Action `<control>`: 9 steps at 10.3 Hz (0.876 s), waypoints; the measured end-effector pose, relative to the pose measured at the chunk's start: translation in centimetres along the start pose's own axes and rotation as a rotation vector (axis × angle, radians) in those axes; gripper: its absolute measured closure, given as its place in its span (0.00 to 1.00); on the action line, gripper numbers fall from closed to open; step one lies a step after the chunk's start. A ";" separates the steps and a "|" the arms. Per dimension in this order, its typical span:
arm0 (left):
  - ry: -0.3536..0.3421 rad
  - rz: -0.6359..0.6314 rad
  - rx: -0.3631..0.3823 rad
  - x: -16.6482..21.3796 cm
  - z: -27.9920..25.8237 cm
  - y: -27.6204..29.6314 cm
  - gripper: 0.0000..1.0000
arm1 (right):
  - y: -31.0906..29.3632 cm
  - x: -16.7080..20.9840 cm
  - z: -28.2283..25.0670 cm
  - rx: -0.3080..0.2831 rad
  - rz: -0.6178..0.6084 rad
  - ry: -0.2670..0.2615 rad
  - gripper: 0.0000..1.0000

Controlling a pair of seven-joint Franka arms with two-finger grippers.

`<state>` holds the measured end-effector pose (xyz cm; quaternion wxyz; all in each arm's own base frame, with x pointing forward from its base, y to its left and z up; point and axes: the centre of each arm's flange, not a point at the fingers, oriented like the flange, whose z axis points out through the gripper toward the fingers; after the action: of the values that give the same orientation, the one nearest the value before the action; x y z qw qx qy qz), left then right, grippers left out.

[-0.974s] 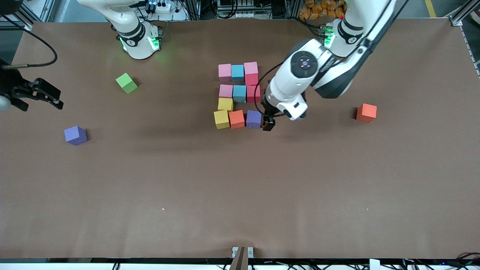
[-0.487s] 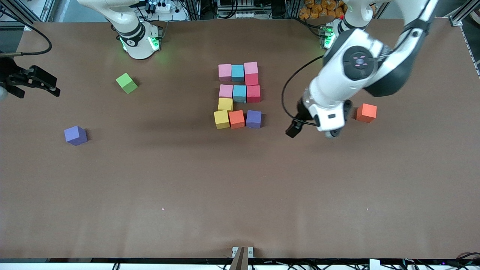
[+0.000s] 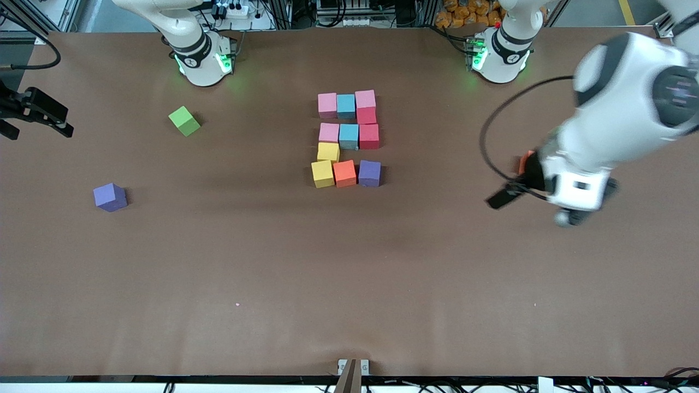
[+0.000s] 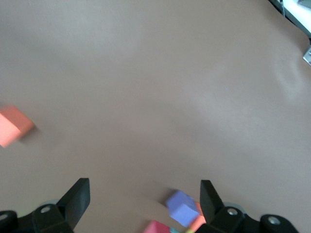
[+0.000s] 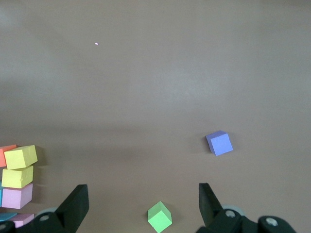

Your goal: Form number 2 with 11 blocks

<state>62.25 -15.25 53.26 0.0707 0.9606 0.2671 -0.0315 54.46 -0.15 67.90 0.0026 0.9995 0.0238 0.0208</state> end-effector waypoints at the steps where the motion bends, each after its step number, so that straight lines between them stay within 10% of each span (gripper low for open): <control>1: 0.021 0.072 0.008 1.4 -0.8 -1.6 0.00 | 0.0 0.0 0.0 0.000 -0.003 0.001 0.00; 9: 0.065 0.433 0.119 3.0 -11.8 -15.3 0.00 | 1.1 0.2 0.2 -0.001 0.019 0.007 0.00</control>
<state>57.19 1.04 62.80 0.0103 0.9984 0.0547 -0.0006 54.74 -1.27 67.69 0.0031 0.9996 0.0143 0.0242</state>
